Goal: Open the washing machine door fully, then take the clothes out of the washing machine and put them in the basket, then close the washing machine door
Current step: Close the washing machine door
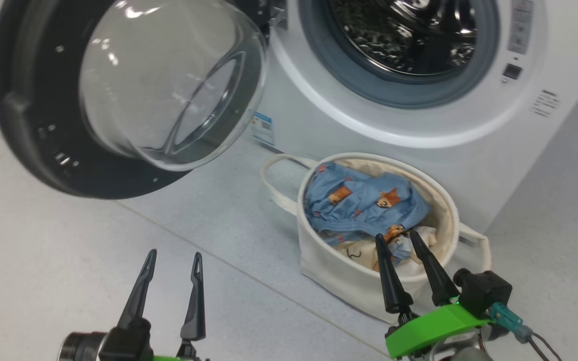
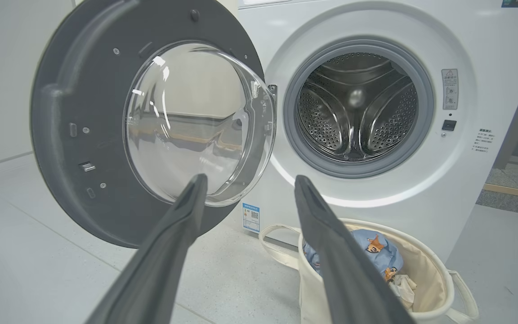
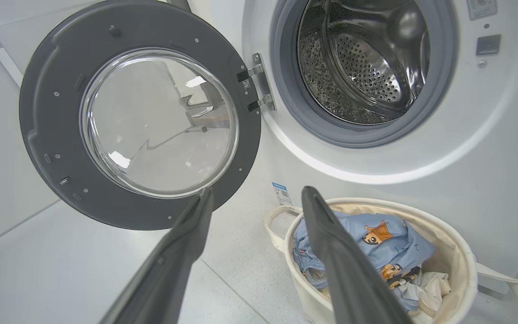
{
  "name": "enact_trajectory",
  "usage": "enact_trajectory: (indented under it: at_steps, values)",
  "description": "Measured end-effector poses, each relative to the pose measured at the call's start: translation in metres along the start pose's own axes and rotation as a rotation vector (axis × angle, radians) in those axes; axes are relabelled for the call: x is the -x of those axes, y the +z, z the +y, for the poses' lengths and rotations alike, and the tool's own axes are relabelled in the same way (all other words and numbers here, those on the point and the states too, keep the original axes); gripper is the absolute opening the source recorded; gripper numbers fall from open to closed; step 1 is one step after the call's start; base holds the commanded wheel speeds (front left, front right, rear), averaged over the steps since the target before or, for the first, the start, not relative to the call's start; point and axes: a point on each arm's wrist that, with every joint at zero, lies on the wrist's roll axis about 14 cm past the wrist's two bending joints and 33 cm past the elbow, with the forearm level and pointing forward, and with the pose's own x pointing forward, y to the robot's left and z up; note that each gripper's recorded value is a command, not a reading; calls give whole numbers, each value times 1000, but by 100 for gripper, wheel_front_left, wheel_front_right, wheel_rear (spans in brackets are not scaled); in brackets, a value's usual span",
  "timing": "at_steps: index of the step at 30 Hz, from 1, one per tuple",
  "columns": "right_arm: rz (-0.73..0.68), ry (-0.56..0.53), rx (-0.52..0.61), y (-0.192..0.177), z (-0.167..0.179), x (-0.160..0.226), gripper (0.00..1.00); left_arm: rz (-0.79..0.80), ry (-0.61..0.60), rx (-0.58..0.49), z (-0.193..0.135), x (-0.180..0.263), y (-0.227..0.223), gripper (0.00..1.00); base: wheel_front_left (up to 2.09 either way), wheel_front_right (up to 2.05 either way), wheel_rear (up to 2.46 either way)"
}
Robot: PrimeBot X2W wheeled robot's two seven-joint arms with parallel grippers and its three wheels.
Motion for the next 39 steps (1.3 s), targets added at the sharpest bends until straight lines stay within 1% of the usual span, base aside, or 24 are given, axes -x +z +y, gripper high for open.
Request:
enact_trajectory:
  at_steps: [9,15,26,39]
  values:
    - [34,112,-12,-12,35,-15,100,-8,104,-17,32,21,6,100,0,0,0]
    - [43,159,-8,-14,51,-16,100,0,136,-16,41,33,4,100,0,0,0]
    - [64,177,-7,-20,58,-13,100,-1,173,-19,50,38,5,100,0,0,0]
    - [57,161,-10,-18,53,-13,100,1,163,-18,48,37,4,100,0,0,0]
